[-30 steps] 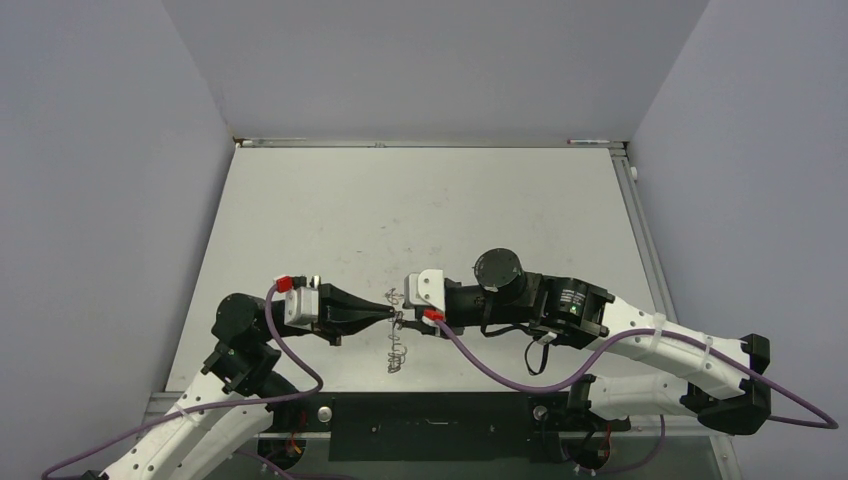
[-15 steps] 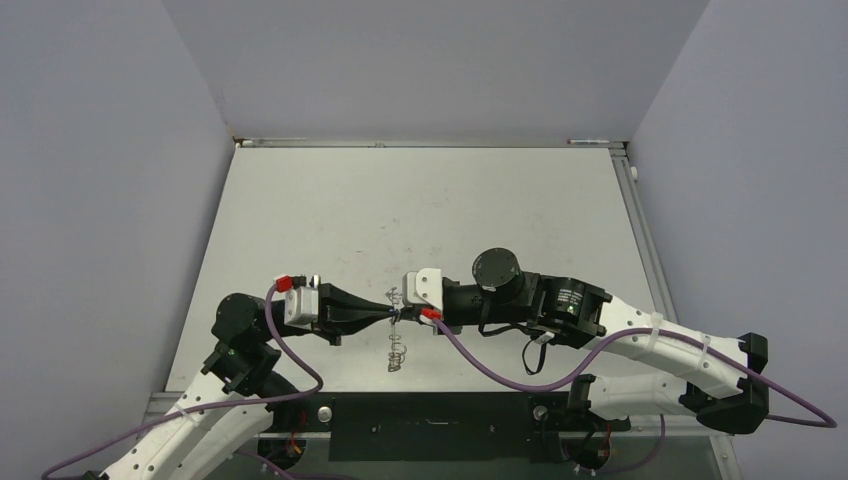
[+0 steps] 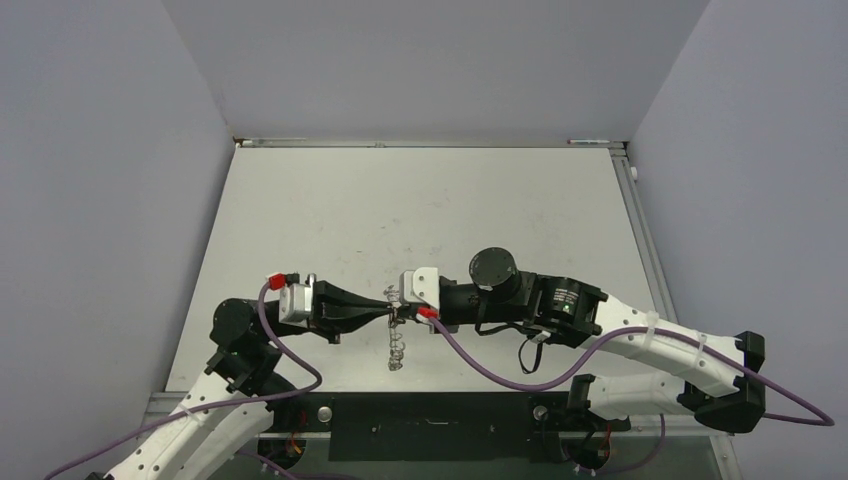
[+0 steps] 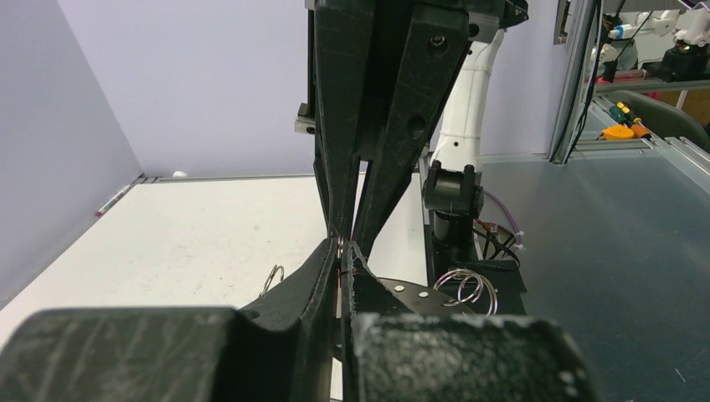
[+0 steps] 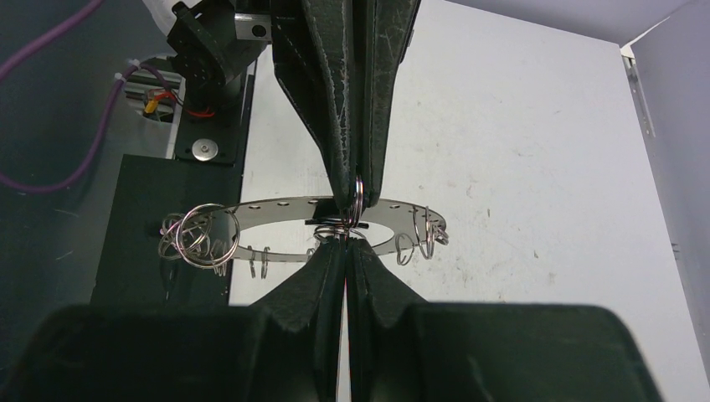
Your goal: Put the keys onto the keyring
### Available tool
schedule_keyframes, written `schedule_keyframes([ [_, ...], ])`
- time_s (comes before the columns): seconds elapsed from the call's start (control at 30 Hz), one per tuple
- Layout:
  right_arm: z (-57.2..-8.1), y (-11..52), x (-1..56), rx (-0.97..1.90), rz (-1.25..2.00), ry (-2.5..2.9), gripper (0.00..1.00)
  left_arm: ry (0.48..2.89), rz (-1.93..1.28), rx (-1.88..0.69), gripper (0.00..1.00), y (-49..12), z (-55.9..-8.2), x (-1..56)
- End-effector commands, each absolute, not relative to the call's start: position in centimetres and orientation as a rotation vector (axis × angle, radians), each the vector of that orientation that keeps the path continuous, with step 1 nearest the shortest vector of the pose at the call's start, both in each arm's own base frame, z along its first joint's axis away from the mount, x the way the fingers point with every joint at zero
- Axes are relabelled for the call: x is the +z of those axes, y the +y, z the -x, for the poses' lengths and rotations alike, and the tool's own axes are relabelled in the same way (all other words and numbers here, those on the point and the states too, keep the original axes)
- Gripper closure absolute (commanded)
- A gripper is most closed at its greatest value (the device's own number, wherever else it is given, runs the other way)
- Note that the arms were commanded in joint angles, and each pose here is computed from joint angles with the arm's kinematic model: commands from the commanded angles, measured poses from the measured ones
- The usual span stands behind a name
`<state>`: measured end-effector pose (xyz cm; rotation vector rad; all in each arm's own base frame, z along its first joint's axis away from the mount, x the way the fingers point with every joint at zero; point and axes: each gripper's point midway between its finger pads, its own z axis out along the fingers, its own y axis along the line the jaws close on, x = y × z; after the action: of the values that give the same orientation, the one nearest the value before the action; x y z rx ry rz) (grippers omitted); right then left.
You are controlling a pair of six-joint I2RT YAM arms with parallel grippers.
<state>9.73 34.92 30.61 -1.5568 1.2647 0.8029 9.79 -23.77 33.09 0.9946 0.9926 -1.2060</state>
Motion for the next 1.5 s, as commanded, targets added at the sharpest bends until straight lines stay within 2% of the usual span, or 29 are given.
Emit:
schedule_keyframes([
  [0.0,-9.6,36.0,31.1,0.825,1.541,1.233,0.95,0.874,-0.945,-1.197,1.0,-23.0,-9.3,36.1],
  [0.27,-9.9,36.0,30.8,0.81,1.532,1.245,0.94,0.873,-0.923,-1.186,1.0,-22.8,-9.7,36.3],
  [0.4,-10.4,35.7,31.8,0.788,1.482,1.239,0.67,0.875,-0.927,-1.19,1.0,-22.9,-9.7,36.2],
  [0.47,-11.0,35.4,32.5,0.763,1.439,1.233,0.61,0.874,-0.93,-1.192,1.0,-22.9,-9.6,36.2],
  [0.53,-11.1,35.0,33.2,0.754,1.411,1.214,0.6,0.87,-0.934,-1.194,1.0,-22.9,-9.5,36.2],
  [0.8,-9.9,34.5,36.0,0.834,1.352,1.105,0.6,0.862,-0.944,-1.209,1.0,-22.9,-9.3,36.3],
  [1.47,-9.2,36.9,35.4,0.919,1.375,1.064,0.69,0.851,-0.934,-1.203,1.0,-22.7,-9.1,36.4],
])
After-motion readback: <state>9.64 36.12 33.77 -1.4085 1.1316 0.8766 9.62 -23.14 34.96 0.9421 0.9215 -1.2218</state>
